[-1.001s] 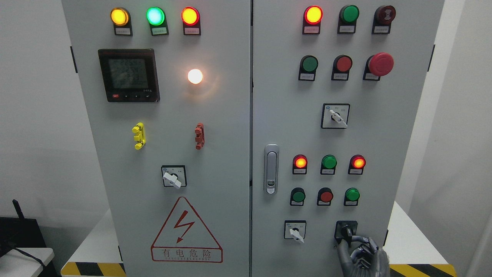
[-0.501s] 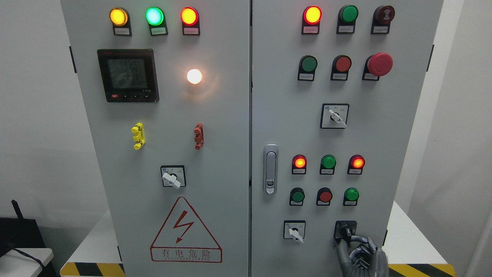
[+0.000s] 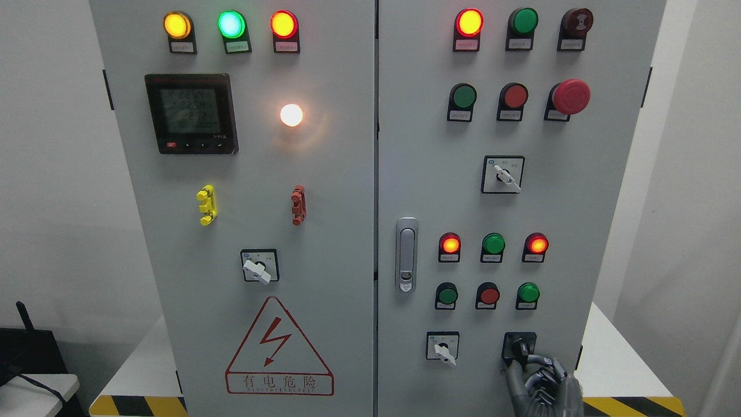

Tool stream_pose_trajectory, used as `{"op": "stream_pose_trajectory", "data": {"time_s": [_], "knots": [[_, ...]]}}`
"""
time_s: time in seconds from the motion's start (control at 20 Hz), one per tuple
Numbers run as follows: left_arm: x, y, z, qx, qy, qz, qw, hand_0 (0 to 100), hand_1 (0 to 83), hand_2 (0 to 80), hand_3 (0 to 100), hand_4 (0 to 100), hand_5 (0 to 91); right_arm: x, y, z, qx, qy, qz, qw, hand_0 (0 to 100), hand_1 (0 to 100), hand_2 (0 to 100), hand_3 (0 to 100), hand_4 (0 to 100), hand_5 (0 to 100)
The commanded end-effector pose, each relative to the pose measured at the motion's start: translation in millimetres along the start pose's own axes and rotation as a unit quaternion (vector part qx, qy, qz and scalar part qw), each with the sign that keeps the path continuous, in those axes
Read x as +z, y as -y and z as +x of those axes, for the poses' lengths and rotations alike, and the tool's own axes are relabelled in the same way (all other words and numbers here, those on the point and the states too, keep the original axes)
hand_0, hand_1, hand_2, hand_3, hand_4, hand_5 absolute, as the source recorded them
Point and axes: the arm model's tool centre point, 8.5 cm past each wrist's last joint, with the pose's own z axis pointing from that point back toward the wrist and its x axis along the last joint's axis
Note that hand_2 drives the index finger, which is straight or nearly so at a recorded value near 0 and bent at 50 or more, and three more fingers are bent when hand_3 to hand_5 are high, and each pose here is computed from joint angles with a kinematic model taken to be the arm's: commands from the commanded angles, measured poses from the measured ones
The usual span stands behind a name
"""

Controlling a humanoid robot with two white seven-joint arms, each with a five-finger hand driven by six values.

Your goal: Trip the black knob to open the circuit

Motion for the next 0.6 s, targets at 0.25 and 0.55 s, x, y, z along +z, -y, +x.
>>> {"op": "stream_pose_trajectory", "data": {"time_s": [0.25,0.55], "knots": [[-0.4,1.7,5.0,-0.016,0.004,-0.003,1.000,12,38.9,0.0,0,0,0.0,1.1,-4.5,-0.8,-0.020,-0.008,0.009,1.000,64,82,61,93,94,97],[-0.4,1.7,5.0,-0.016,0.004,-0.003,1.000,12,38.9,0.0,0,0,0.0,0.7,-4.8,-0.6,-0.028,-0.010,0.010,1.000,64,82,61,93,94,97]]}}
